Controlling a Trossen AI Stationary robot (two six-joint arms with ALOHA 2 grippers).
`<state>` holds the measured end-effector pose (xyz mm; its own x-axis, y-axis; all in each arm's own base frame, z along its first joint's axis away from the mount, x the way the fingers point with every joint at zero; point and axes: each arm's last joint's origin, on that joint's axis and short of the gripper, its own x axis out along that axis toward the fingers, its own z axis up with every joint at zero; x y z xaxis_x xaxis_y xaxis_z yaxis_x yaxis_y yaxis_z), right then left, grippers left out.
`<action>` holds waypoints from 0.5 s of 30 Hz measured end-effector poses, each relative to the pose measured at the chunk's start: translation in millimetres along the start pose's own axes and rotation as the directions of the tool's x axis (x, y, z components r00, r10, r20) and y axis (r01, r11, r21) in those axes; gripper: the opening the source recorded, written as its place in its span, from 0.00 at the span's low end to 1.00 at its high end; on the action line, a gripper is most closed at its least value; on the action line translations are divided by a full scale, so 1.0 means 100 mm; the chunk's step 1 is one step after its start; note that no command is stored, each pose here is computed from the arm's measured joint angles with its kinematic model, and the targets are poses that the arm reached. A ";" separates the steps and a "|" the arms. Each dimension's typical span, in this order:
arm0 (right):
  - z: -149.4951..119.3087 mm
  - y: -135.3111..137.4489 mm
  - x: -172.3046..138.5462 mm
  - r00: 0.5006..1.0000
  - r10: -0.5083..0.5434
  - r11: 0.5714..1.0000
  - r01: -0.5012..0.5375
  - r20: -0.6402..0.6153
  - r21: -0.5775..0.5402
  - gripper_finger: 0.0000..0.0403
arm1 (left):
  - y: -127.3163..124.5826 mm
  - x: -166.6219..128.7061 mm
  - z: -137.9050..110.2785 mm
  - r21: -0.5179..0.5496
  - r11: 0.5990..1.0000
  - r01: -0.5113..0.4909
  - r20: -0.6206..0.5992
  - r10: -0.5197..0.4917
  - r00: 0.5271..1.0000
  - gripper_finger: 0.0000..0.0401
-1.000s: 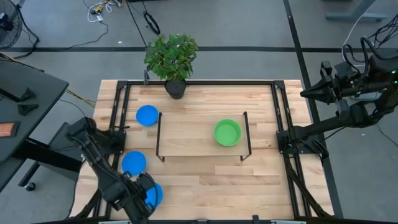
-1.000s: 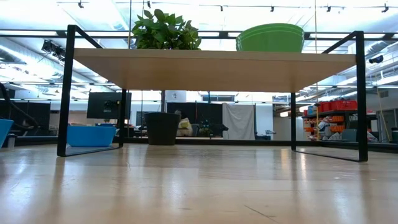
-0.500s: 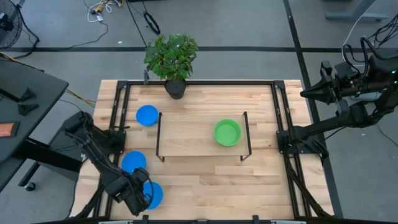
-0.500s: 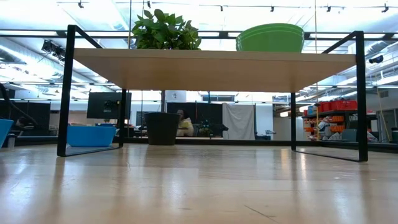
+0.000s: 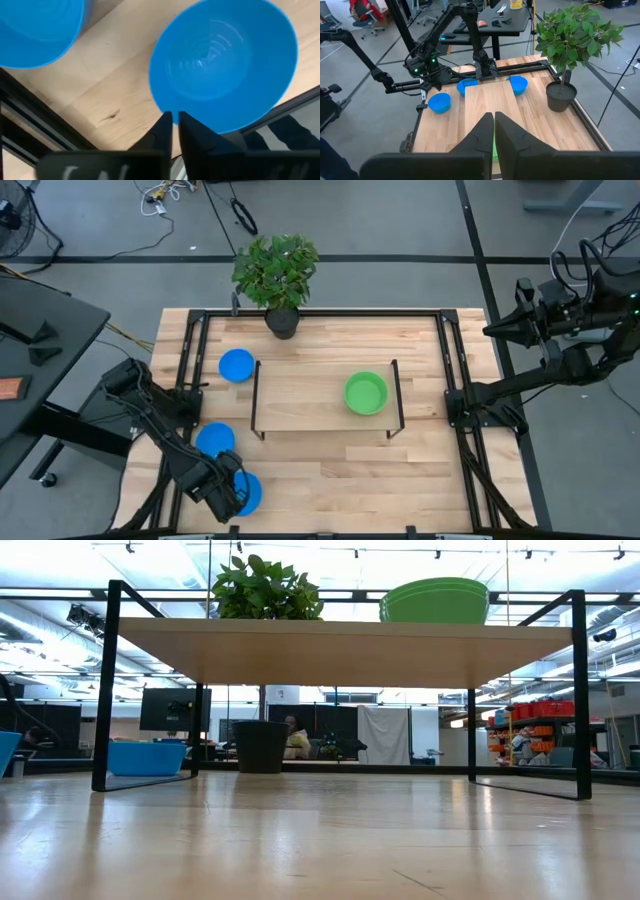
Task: Pick & Place Mini bowls
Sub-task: Put the bottom blue bowl on the shelf
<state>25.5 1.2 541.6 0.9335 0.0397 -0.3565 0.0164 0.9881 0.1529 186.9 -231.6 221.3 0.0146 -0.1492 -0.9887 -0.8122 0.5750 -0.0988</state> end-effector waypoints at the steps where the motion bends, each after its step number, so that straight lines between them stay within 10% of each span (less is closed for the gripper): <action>1: 0.00 0.00 0.00 1.000 0.000 1.000 0.000 0.000 0.000 0.05 | 0.00 0.00 0.00 -0.003 1.000 0.002 0.001 -0.002 1.000 0.12; 15: 0.00 0.00 0.00 1.000 0.000 1.000 0.000 0.000 0.000 0.05 | 0.01 0.00 0.01 0.040 0.999 -0.012 0.020 0.011 1.000 0.42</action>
<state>25.5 1.2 541.6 0.9334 0.0398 -0.3565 0.0163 0.9881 0.1529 186.7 -229.7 221.3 0.0173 -0.1263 -0.9918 -0.7885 0.6082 -0.0912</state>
